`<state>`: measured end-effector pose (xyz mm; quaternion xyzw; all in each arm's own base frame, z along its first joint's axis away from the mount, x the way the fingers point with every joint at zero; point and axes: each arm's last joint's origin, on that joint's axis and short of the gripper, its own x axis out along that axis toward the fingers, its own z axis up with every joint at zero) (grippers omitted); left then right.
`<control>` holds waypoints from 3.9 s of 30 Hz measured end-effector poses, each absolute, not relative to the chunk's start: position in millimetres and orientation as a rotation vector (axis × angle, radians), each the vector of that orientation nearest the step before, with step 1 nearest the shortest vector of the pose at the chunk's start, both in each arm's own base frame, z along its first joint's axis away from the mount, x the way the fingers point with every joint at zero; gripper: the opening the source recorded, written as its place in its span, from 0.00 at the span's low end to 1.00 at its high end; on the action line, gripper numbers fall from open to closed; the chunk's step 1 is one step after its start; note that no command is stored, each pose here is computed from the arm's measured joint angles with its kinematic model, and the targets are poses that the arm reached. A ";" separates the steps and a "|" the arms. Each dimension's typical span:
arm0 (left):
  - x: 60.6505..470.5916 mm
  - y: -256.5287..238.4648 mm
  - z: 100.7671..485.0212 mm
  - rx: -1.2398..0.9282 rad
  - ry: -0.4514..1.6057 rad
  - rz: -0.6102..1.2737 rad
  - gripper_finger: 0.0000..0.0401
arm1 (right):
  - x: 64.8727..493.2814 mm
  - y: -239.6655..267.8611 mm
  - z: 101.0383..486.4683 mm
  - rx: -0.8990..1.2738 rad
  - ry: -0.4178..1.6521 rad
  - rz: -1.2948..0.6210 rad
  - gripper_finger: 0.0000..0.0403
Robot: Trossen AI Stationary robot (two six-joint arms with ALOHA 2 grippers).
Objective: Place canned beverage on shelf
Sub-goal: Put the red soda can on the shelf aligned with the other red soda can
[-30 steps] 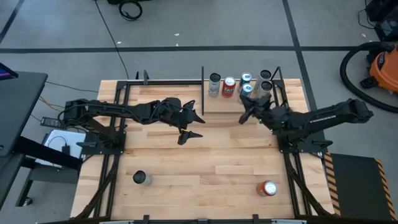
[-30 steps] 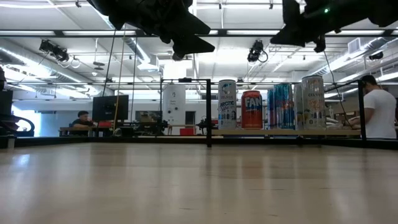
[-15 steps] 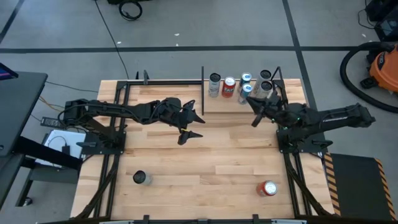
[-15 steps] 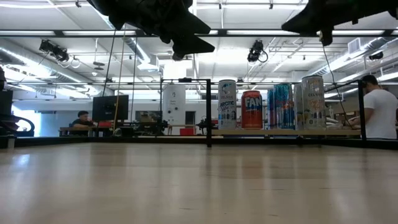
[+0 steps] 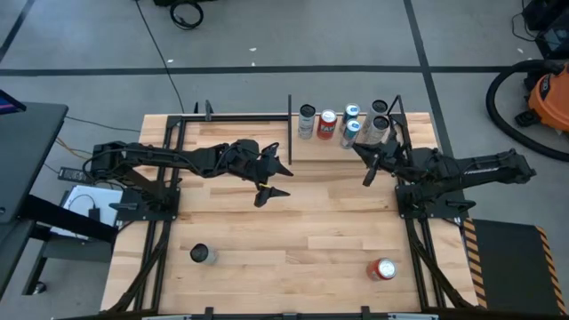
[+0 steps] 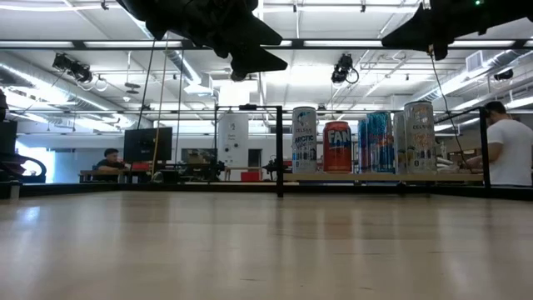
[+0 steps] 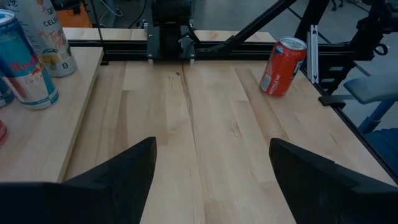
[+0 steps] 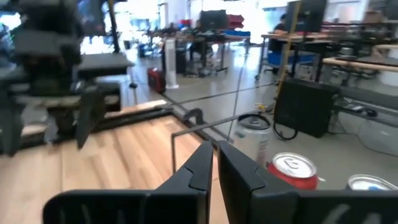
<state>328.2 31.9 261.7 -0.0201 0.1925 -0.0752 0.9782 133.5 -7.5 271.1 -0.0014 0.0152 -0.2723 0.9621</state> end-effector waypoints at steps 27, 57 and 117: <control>328.2 31.9 261.6 -0.038 0.388 -0.152 0.78 | 131.6 -1.9 262.1 0.148 0.199 -0.345 0.59; 327.6 31.7 260.2 -0.012 0.401 -0.158 0.78 | 141.2 1.0 267.3 0.289 0.159 -0.275 0.59; 328.2 31.9 261.6 0.036 0.382 -0.167 0.78 | 172.0 44.8 240.7 0.559 0.495 0.342 0.90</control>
